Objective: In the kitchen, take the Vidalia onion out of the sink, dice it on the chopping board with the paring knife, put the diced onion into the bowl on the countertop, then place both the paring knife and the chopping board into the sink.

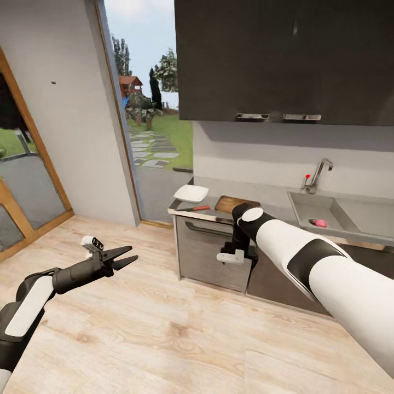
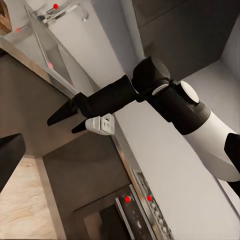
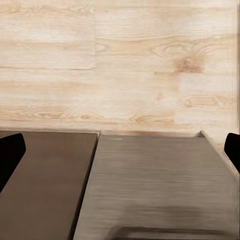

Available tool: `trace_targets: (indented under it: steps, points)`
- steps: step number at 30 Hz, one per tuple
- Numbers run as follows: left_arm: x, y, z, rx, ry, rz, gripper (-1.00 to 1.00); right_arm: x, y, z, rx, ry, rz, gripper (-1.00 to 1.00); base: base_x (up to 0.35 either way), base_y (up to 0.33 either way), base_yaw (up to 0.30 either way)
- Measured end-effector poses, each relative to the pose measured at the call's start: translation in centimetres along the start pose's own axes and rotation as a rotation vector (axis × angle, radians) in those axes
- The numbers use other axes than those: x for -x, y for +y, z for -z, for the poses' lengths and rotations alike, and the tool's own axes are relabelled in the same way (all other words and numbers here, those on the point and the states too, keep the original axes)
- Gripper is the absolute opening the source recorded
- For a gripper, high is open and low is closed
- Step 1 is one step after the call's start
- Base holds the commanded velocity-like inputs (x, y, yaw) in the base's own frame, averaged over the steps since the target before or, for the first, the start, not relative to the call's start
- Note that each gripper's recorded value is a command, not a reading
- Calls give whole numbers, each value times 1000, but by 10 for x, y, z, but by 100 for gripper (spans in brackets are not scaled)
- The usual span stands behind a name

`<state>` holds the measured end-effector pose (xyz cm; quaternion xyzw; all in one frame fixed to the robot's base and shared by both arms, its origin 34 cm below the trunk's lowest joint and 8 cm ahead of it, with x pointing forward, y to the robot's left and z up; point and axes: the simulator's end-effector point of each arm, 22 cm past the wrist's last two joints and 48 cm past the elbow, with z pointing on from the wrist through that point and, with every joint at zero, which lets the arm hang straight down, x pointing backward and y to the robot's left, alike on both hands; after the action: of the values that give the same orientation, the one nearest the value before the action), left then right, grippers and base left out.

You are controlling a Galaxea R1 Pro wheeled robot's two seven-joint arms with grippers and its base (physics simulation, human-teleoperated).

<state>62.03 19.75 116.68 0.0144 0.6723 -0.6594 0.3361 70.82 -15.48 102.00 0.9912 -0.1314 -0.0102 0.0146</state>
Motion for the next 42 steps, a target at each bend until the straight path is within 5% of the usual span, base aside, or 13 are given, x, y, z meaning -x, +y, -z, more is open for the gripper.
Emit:
trace_targets:
  steps: [38,42]
  points:
    - [1,-9,-2,-13,-5,-14,100,1,-3,10,-17,14,-1,100,-17,3,9]
    - [6,-6,3,-18,-31,7,100,-9,-16,27,-60,49,1,100,0,0,0]
